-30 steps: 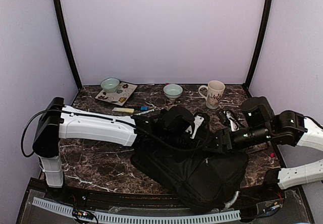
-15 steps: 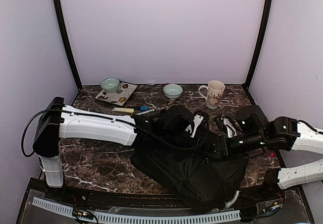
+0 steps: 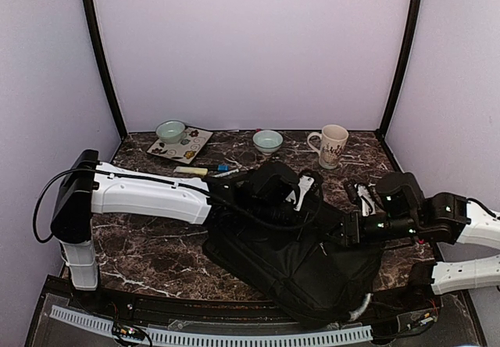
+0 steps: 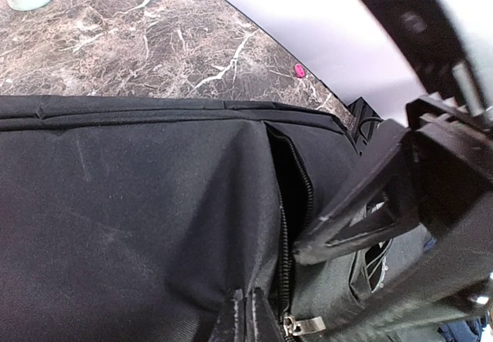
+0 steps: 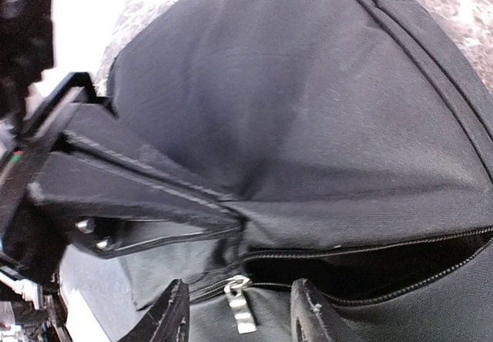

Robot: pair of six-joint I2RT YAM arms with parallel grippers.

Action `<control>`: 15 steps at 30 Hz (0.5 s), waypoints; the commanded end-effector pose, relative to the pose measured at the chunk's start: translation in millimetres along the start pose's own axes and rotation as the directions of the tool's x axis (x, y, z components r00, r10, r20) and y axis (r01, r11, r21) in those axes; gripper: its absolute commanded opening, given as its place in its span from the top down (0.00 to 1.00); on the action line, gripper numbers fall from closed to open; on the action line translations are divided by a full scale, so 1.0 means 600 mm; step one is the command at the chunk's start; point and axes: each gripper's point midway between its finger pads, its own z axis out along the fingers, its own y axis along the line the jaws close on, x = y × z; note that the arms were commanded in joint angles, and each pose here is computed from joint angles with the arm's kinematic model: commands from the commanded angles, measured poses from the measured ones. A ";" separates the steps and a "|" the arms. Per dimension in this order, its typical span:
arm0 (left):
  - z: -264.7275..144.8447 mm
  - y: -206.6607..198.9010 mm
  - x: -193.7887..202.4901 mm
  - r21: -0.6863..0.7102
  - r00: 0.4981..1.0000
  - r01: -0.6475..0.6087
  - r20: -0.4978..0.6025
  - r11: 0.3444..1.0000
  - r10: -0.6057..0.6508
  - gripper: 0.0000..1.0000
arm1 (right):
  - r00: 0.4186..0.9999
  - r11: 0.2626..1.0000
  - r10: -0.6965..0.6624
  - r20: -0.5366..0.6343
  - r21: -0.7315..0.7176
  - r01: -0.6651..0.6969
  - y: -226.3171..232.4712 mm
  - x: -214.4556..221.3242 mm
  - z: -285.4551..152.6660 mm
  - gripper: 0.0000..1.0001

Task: Pack the student bag
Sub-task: Pick up the student bag from the upper front pocket, then unzip the upper front pocket of the student bag.

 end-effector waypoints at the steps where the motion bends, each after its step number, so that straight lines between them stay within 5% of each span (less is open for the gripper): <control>1: -0.102 -0.092 -0.125 0.154 0.974 -0.052 0.225 0.987 0.016 1.00 | 1.000 0.995 0.017 -0.022 0.102 -0.015 -0.046 0.017 0.015 0.57; 15: -0.149 -0.128 -0.162 0.217 0.954 -0.079 0.300 0.973 0.011 1.00 | 0.998 0.968 -0.008 -0.059 0.248 0.022 -0.090 0.025 0.025 0.69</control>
